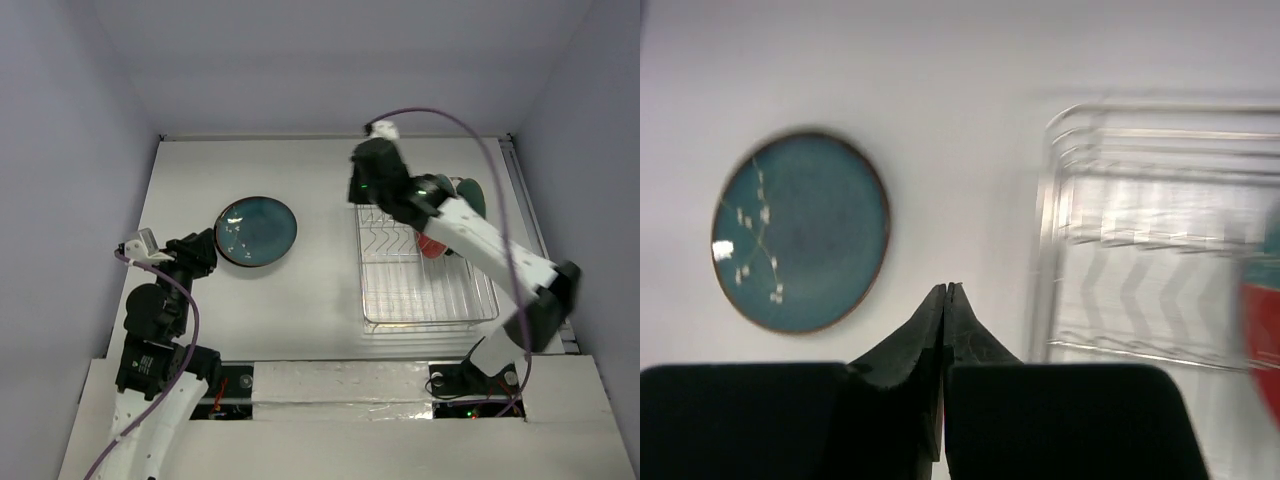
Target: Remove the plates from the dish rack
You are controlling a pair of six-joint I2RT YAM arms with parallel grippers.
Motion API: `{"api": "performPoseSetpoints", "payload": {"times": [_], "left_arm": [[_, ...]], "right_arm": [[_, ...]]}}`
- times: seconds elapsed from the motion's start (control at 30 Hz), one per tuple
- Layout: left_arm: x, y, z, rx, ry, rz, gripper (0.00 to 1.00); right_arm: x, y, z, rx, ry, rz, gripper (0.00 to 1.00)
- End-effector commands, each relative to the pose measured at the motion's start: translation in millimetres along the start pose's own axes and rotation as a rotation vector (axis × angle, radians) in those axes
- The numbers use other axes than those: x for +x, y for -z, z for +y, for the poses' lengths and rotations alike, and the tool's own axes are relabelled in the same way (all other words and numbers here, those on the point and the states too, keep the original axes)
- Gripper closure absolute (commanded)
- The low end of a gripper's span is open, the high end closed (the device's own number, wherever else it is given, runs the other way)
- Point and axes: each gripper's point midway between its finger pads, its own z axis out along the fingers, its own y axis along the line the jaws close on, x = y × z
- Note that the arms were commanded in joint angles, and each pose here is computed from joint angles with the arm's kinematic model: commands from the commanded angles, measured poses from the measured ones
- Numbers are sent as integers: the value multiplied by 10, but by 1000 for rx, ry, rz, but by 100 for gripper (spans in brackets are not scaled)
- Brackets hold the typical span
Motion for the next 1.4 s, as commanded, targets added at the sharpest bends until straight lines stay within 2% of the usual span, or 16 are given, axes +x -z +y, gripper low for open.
{"api": "performPoseSetpoints", "payload": {"times": [0.0,0.07,0.1,0.2,0.23,0.3,0.5,0.7,0.73,0.83,0.93,1.03,1.07,1.13,1.2,1.37], "left_arm": [[-144,12,-71,31,10,-56,62],[-169,35,-78,37,13,-68,62],[-176,41,-80,39,14,-70,62],[-185,49,-82,41,14,-74,62],[-182,47,-82,40,15,-73,62],[-173,39,-78,39,12,-71,62],[-170,32,-78,37,10,-68,62],[-166,30,-77,37,10,-68,62],[-166,29,-76,36,8,-67,62],[-167,26,-77,36,8,-67,62],[-163,30,-74,36,8,-67,62],[-170,36,-76,38,9,-69,62],[-179,37,-82,39,11,-72,62],[-173,32,-80,38,11,-69,62],[-163,27,-76,36,10,-67,62],[-183,16,-41,20,5,-76,62]], "right_arm": [[-425,571,-916,178,-60,-162,100],[-255,686,-1418,298,-57,-134,99],[-311,894,-1590,328,-75,-175,97],[-162,1029,-2054,419,-78,-137,56],[-134,1052,-2086,403,-67,-118,38],[-86,1082,-2259,466,-56,-95,32],[105,827,-2491,528,-9,21,34],[207,601,-2643,574,18,97,47],[176,596,-2640,574,27,98,49],[114,588,-2634,578,39,100,65],[91,572,-2642,583,59,110,71],[54,584,-2664,603,73,118,82],[46,587,-2665,605,76,120,91],[-52,645,-2662,613,75,97,97],[-175,732,-2637,610,73,69,100],[-433,955,-2589,601,75,5,100]]}}
